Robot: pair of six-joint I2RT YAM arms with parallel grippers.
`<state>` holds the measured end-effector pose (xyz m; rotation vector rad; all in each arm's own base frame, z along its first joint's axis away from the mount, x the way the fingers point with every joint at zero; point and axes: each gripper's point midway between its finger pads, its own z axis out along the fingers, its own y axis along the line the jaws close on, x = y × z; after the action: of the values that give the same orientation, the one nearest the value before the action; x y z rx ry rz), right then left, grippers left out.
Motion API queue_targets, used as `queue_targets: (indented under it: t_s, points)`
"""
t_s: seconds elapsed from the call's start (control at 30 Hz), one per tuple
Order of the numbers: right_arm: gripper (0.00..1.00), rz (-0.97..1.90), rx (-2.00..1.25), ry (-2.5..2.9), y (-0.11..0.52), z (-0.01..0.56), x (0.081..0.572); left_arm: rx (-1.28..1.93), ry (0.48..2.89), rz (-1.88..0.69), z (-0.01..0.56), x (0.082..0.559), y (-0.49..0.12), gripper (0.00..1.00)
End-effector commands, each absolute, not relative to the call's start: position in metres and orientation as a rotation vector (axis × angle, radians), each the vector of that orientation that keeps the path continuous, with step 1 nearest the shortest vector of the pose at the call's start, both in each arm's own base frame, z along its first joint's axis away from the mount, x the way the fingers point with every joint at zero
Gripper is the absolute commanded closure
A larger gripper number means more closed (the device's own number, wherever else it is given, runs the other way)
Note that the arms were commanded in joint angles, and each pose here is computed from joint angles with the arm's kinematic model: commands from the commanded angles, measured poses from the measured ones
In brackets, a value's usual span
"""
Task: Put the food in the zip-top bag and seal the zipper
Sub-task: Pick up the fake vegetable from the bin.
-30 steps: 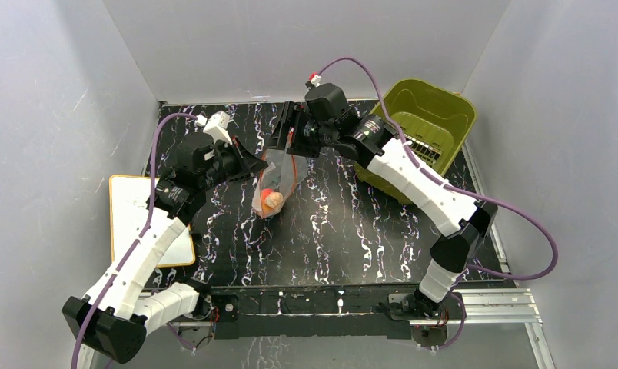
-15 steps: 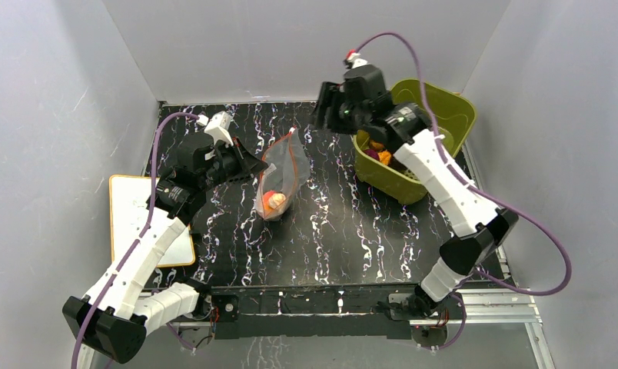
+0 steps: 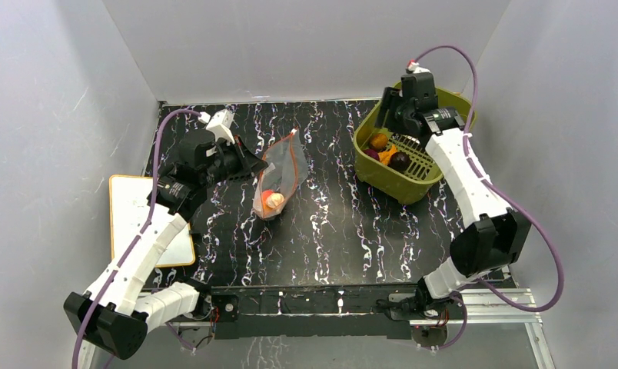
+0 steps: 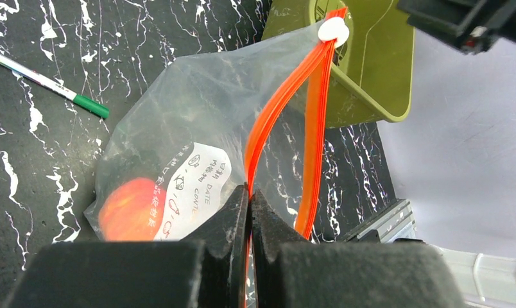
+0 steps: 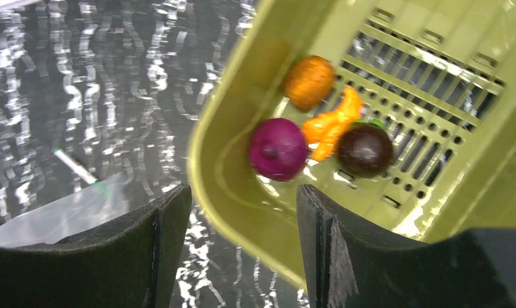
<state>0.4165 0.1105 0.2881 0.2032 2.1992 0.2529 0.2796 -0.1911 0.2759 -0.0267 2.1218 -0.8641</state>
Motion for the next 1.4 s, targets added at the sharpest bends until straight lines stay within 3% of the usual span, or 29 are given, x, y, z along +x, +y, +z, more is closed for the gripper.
queue_targets:
  t_s: [0.0, 0.6, 0.83, 1.37]
  points:
    - [0.42, 0.211, 0.28, 2.142, 0.064, 0.27, 0.445, 0.007, 2.064, -0.88, 0.302, 0.278, -0.192, 1.0]
    - [0.43, 0.368, 0.518, 2.199, 0.021, 0.156, 0.545, -0.012, 2.107, -0.863, 0.292, 0.272, -0.188, 1.0]
    - [0.38, 0.412, 0.433, 2.257, 0.029, 0.126, 0.558, -0.022, 2.108, -0.827, 0.292, 0.272, -0.182, 1.0]
    - [0.35, 0.556, 0.349, 2.297, 0.049, 0.095, 0.562, -0.037, 2.124, -0.81, 0.286, 0.277, -0.182, 1.0]
